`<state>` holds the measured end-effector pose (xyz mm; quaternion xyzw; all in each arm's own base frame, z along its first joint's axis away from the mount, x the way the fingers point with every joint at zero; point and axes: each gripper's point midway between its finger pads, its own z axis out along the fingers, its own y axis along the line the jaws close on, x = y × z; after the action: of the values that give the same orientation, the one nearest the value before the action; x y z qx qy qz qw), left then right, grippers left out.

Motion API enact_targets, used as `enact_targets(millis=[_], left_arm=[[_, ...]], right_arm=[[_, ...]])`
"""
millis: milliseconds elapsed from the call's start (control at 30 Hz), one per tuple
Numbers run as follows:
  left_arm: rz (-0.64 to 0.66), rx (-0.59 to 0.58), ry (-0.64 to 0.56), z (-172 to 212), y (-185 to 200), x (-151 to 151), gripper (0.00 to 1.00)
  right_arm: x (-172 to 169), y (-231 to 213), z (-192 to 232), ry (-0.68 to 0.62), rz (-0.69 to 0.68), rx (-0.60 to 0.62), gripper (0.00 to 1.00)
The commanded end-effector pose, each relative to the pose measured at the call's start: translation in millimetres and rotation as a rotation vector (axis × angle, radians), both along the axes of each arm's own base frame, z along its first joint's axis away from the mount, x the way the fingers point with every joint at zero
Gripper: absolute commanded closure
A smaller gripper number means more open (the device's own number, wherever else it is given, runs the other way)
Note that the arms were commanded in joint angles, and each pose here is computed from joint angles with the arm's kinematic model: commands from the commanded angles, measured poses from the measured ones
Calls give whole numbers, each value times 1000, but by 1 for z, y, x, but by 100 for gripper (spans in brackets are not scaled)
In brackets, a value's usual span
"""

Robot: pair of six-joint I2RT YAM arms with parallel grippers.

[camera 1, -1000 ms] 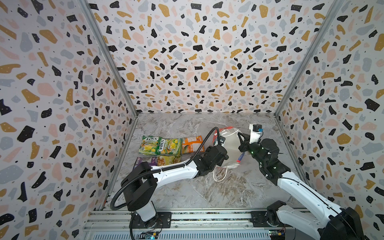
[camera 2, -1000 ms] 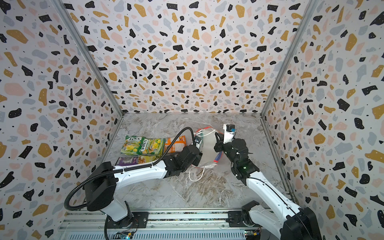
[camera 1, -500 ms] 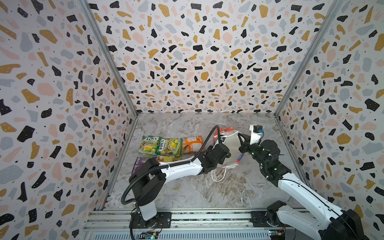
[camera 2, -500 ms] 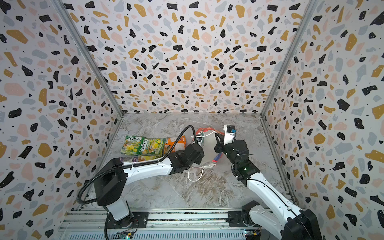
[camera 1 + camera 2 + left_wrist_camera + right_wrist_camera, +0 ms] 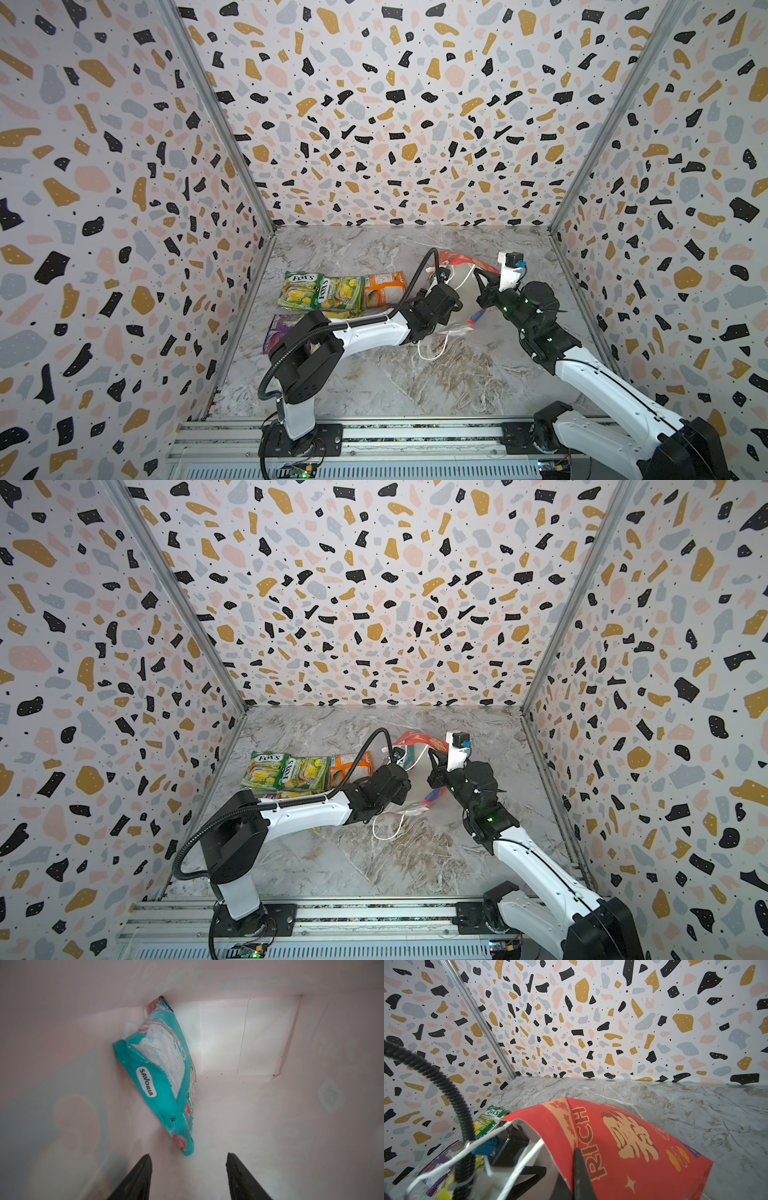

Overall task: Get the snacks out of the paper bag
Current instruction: 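Lower the left gripper and close it on the teal pack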

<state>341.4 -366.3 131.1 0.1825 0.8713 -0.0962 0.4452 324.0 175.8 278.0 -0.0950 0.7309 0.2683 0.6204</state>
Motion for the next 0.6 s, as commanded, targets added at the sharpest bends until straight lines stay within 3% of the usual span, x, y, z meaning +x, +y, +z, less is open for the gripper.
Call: enact_targets(millis=[0, 333, 567], left_arm=[[5, -68, -33, 16, -11, 12, 41], [-19, -129, -41, 30, -17, 13, 43], [57, -76, -6, 10, -11, 23, 40]], right_arm=[[-8, 4, 37, -108, 34, 70, 100], [-8, 5, 39, -112, 35, 78, 100], [-8, 7, 38, -107, 43, 84, 100]])
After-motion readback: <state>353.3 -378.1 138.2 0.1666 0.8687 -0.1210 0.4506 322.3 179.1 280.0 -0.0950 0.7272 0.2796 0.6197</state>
